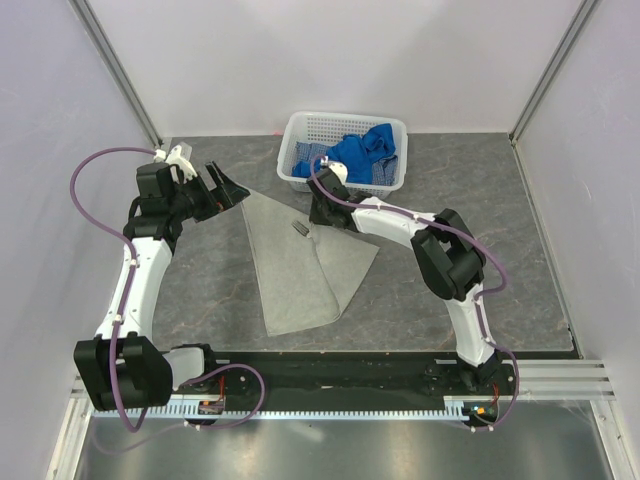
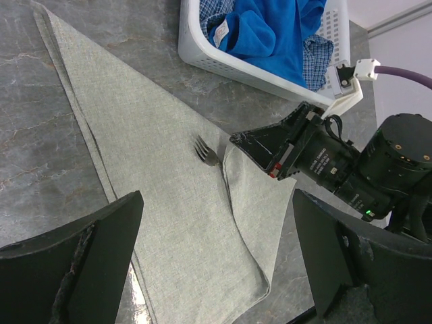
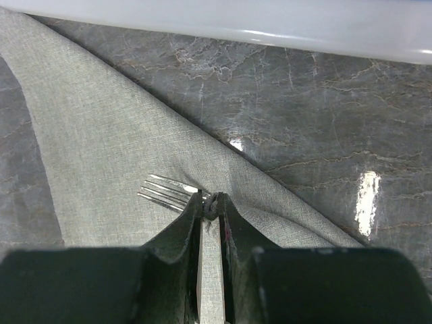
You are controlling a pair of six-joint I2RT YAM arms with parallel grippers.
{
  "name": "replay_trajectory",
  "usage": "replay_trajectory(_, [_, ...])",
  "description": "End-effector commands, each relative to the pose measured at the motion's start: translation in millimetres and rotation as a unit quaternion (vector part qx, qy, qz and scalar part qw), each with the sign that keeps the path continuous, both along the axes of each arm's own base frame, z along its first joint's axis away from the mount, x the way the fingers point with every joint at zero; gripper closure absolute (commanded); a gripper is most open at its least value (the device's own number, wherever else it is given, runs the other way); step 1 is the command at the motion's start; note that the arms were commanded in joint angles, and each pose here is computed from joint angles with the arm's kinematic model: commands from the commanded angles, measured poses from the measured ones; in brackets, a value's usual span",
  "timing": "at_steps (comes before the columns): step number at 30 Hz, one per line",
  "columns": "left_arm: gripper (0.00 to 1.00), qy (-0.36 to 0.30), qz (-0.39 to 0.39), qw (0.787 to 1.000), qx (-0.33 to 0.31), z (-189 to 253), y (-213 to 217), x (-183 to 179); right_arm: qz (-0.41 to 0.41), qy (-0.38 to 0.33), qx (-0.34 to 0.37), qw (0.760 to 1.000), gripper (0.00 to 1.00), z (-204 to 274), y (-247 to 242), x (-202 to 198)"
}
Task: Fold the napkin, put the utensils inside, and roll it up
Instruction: Fold the napkin
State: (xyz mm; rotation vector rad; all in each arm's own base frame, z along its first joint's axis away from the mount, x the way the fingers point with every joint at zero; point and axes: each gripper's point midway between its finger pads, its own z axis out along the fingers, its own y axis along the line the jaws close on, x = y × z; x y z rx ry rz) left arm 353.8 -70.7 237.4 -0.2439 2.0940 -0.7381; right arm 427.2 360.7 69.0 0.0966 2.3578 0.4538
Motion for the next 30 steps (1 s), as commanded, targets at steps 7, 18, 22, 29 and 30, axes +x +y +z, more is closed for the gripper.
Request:
replay_trajectory(7, [0.01, -0.011, 0.003, 1.000, -0.009, 6.0, -1.2, 3.3, 0.003, -0.011, -0.007, 1.000, 1.00, 2.0, 10.5, 10.4])
replay_trajectory(18, [0.01, -0.006, 0.005, 1.000, -0.006, 1.9, -0.2, 4.1, 0.037, -0.008, -0.005, 0.999, 0.98, -0.3, 25.3, 7.0])
replay_trajectory(22, [0.01, -0.005, 0.006, 1.000, -0.005, 1.0, 0.6, 4.9, 0.038, -0.006, -0.004, 0.999, 0.99, -4.2, 28.1, 8.3])
replay_trajectory(29, [0.01, -0.004, 0.006, 1.000, -0.006, 0.4, 0.7, 5.3, 0.039, -0.014, 0.003, 0.999, 1.00, 1.5, 37.1, 15.8])
replay_trajectory(30, [0.01, -0.004, 0.007, 1.000, -0.005, -0.1, 1.0, 5.4, 0.040, -0.012, 0.001, 0.999, 1.00, -1.4, 37.4, 15.8])
